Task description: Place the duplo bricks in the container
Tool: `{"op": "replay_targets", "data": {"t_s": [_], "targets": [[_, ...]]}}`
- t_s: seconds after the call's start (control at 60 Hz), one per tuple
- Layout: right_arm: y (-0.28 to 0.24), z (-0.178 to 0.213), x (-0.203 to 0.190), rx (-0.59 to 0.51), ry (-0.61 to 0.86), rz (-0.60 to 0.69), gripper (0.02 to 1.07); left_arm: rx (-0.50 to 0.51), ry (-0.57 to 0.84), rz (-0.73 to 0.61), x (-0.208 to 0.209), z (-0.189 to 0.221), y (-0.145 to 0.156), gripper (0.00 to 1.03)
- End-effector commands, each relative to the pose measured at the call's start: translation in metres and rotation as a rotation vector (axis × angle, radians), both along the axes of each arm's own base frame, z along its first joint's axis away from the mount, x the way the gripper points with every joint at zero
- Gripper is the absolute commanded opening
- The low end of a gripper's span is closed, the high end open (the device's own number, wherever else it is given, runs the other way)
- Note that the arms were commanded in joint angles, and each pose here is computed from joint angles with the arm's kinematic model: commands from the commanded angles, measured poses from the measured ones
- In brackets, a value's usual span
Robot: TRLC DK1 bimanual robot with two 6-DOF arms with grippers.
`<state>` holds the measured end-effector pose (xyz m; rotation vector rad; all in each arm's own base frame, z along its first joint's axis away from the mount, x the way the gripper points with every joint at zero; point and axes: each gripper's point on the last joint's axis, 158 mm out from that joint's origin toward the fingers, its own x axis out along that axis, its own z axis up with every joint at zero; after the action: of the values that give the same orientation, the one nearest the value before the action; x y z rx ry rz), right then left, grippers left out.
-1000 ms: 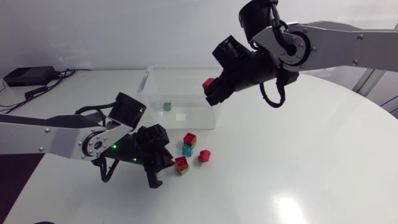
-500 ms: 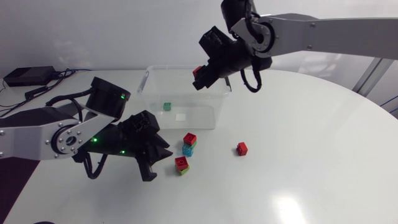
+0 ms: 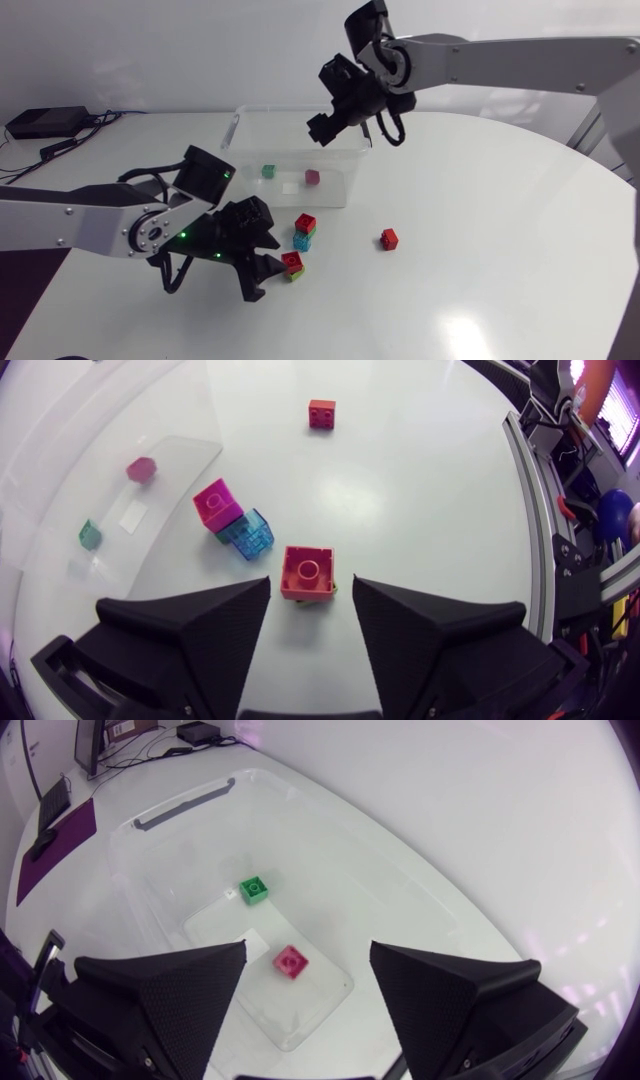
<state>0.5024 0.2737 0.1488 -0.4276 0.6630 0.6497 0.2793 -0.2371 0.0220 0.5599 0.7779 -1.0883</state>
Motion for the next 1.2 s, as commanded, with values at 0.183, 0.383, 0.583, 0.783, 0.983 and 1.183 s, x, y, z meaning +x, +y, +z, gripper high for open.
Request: {"op": "replay_targets", "data": {"t_s": [0.183, 0.383, 0.583, 0.783, 0.983, 1.183], "targets": [[-0.055, 0.032, -0.075, 0.015, 0.028, -0.048, 1.01, -0.001, 0.003, -0.035, 0.007, -0.009, -0.017, 0.61], [-0.087, 0.009, -0.131, 0.009, 0.107, -0.069, 1.01, 0.012, 0.019, -0.044, 0.009, -0.020, -0.020, 0.60], [-0.111, -0.024, -0.165, 0.006, 0.175, -0.106, 1.01, 0.021, 0.027, -0.049, 0.010, -0.026, -0.021, 0.54], [-0.121, -0.067, -0.179, -0.017, 0.279, -0.134, 1.01, 0.028, 0.042, -0.059, 0.009, -0.032, -0.025, 0.23], [-0.128, -0.098, -0.182, -0.037, 0.362, -0.163, 1.01, 0.031, 0.051, -0.052, 0.010, -0.032, -0.024, 0.20], [-0.132, -0.121, -0.181, -0.049, 0.438, -0.202, 1.01, 0.002, 0.007, -0.041, 0.009, 0.000, -0.020, 0.20]]}}
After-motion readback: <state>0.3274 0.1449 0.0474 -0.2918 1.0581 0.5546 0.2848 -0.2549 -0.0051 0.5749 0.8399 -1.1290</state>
